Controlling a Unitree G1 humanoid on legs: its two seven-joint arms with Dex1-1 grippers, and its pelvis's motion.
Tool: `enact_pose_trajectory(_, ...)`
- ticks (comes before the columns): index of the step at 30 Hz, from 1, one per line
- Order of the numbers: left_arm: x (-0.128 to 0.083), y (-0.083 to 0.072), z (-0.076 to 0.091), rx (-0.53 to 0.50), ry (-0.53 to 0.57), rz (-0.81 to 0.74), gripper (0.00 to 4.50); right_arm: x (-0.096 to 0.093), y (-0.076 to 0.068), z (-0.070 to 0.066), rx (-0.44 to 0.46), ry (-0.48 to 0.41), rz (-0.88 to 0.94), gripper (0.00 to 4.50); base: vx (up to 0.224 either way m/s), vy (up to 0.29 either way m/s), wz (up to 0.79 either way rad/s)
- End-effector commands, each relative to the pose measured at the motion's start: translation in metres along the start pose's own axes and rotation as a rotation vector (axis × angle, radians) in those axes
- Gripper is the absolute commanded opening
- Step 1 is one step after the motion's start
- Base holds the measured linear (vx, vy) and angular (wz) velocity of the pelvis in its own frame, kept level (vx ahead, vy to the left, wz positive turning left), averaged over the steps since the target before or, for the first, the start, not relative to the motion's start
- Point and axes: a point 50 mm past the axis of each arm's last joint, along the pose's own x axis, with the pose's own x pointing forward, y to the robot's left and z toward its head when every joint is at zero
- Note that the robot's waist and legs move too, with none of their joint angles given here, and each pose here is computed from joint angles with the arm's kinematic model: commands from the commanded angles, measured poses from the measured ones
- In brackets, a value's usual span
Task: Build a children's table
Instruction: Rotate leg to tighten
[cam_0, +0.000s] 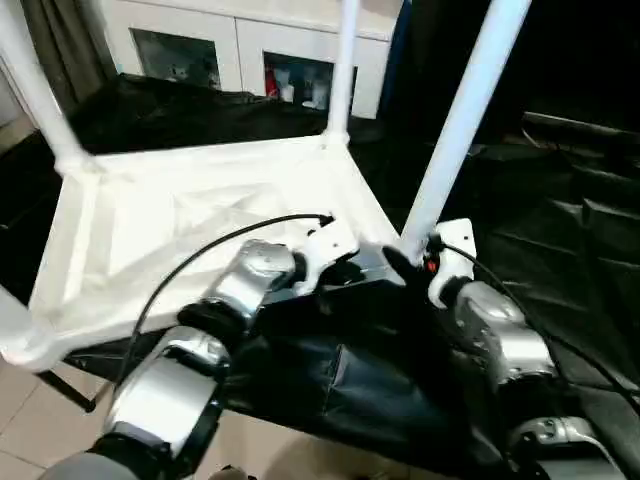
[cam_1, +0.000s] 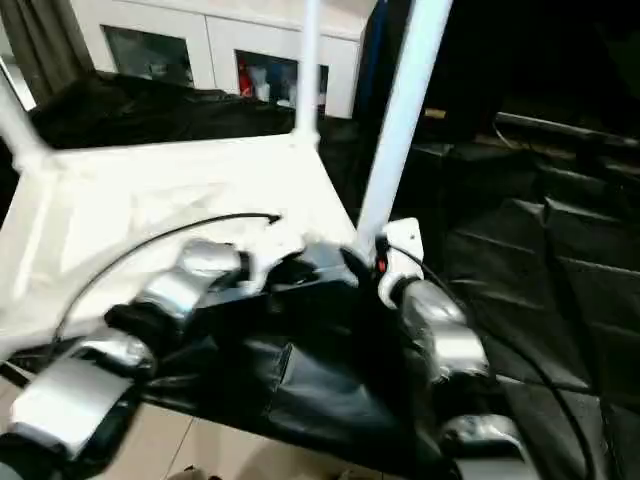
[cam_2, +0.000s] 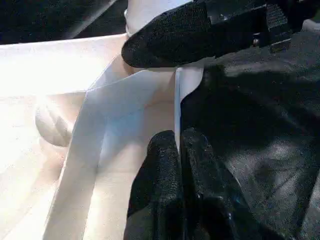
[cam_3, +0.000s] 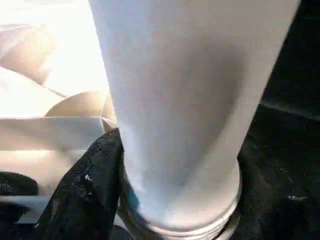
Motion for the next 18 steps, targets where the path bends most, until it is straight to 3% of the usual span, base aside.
enact_pose_trajectory(1,0.022,-0.021,0.02,0.009,-0.076,-0.077,0.0,0.007,0.036,-0.016,-0.069,0.078,0.152,3.28,0.0,0.0,0.0)
enact_pose_trajectory(7,0.012,-0.014,0.012,0.024,-0.064,-0.092,0.0,0.001,0.018,-0.01,-0.133,0.05,0.174,3.77,0.0,0.0,0.0)
enact_pose_trajectory(9,0.001,-0.011,0.006,0.037,-0.074,-0.153,0.0,-0.01,0.006,-0.004,-0.155,0.037,0.303,3.77,0.0,0.0,0.0)
enact_pose_trajectory(14,-0.018,-0.01,-0.004,0.061,-0.082,-0.284,0.0,-0.034,0.0,-0.002,-0.22,0.053,0.56,3.77,0.0,0.0,0.0)
enact_pose_trajectory(18,-0.036,-0.007,-0.013,0.055,-0.077,-0.377,0.0,-0.049,-0.007,0.0,-0.215,0.078,0.691,3.77,0.0,0.0,0.0)
